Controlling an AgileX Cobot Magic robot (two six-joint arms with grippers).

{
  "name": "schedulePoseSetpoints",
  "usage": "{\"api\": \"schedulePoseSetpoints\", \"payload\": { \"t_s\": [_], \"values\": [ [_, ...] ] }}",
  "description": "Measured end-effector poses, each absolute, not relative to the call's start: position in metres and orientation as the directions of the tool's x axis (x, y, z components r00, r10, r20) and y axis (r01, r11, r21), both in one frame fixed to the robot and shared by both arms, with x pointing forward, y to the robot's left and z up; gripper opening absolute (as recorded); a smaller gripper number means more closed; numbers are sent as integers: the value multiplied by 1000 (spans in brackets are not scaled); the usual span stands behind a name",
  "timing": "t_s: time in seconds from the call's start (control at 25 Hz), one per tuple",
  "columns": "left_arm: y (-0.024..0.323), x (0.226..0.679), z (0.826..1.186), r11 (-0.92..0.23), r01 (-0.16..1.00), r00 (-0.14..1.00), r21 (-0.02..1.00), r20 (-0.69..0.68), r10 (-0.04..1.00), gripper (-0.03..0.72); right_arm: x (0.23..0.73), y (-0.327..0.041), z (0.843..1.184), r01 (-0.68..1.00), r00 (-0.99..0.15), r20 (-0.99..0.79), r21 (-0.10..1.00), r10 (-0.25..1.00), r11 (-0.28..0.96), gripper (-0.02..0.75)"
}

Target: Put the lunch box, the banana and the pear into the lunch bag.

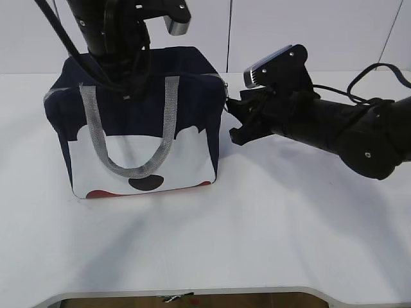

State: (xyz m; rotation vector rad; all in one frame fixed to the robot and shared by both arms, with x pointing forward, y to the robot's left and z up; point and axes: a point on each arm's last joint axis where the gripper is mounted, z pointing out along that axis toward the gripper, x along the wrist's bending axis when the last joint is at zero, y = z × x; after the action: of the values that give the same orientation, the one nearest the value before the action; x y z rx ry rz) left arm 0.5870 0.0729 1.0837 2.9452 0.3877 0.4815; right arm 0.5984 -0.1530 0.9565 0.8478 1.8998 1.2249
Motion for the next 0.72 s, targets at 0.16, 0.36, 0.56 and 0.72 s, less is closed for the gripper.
{"api": "schedulePoseSetpoints", "payload": {
  "t_s": [0.16,0.36,0.56,0.72],
  "values": [
    [73,587,1084,-958,230,916,170,295,272,48,602,-152,951,155,-534,-211,927,819,340,284],
    [73,587,1083,-958,232,916,169,294,274,48,602,-152,946,168,-536,-209,923,818,346,284],
    [73,587,1083,-958,232,916,169,294,273,46,607,-150,945,162,-535,-210,925,818,343,284],
    [73,587,1083,-958,232,916,168,295,273,39,609,-149,944,162,-536,-209,925,818,343,284]
  ]
}}
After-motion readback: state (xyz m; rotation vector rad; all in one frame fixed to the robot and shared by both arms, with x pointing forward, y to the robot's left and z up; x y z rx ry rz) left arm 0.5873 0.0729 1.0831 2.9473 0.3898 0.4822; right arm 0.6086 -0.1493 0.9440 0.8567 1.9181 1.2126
